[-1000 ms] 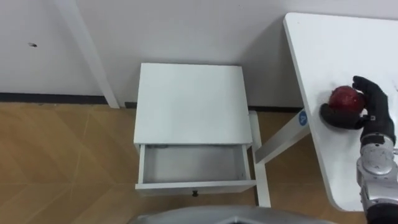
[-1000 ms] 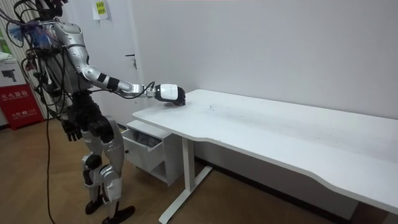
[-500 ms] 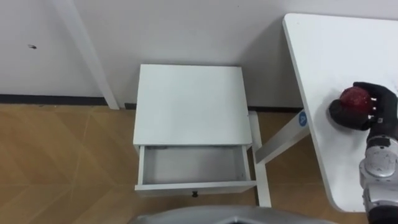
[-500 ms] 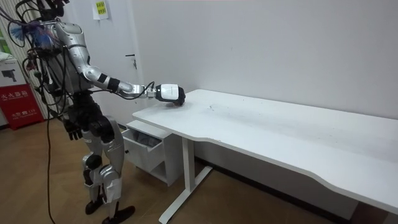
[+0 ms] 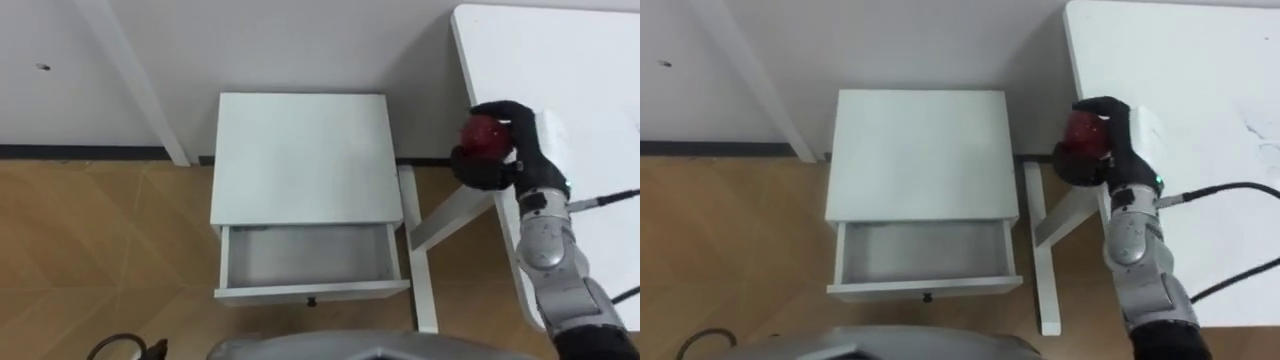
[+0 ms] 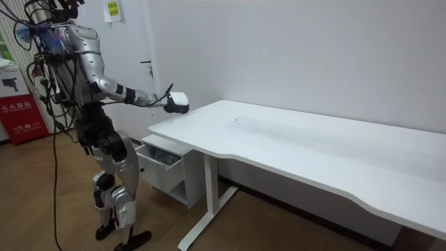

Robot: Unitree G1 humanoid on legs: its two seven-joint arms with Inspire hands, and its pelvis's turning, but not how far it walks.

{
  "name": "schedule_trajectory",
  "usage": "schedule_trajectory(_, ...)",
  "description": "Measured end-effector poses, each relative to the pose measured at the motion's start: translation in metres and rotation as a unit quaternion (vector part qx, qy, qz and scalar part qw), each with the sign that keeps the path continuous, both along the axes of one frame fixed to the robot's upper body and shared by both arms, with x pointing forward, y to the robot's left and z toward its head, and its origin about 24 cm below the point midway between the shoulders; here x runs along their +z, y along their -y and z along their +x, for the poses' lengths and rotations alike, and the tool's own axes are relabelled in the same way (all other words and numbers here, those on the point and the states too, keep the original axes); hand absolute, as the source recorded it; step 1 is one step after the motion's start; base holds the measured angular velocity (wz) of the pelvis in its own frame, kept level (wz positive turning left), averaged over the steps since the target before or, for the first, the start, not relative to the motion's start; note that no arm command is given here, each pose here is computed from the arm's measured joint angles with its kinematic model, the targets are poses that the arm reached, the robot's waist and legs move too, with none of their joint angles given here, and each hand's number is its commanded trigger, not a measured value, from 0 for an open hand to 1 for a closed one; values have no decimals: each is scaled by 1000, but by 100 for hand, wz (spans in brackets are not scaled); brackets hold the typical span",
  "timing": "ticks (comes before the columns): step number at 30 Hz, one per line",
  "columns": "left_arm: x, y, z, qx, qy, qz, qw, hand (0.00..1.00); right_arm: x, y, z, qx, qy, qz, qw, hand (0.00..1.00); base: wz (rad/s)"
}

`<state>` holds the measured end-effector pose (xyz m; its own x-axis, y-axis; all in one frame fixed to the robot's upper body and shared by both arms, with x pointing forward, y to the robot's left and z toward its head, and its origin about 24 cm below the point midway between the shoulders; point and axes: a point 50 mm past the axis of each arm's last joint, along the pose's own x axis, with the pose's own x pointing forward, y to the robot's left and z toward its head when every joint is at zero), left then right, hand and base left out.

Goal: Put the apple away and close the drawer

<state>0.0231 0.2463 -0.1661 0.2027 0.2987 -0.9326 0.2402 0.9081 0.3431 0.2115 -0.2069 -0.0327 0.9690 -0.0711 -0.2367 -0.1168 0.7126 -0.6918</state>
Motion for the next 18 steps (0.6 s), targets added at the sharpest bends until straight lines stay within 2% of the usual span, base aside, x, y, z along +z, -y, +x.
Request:
schedule_trajectory(2,-1,6,9,-8,5,-5,1000,0,-16,-34,-7,82,-72,20,994,100,18)
schedule_trajectory(5,-2,14,18,-10,12,-16,1000,0,-24,-76,-15,168,-119,57,977,100,32)
schedule_trajectory(7,-2,13,19,-10,10,-17,1000,0,-24,-90,-15,206,-132,66,967,100,28)
schedule_trajectory(12,-4,15,10,-8,-6,-32,999,0,-19,-99,-8,249,-142,66,956,100,7)
schedule_trajectory(17,-3,15,16,-11,-1,-35,999,0,-21,-98,-9,260,-159,66,950,100,-2)
schedule_trajectory(18,-3,15,16,-10,-1,-36,999,0,-22,-97,-10,260,-162,65,950,51,0)
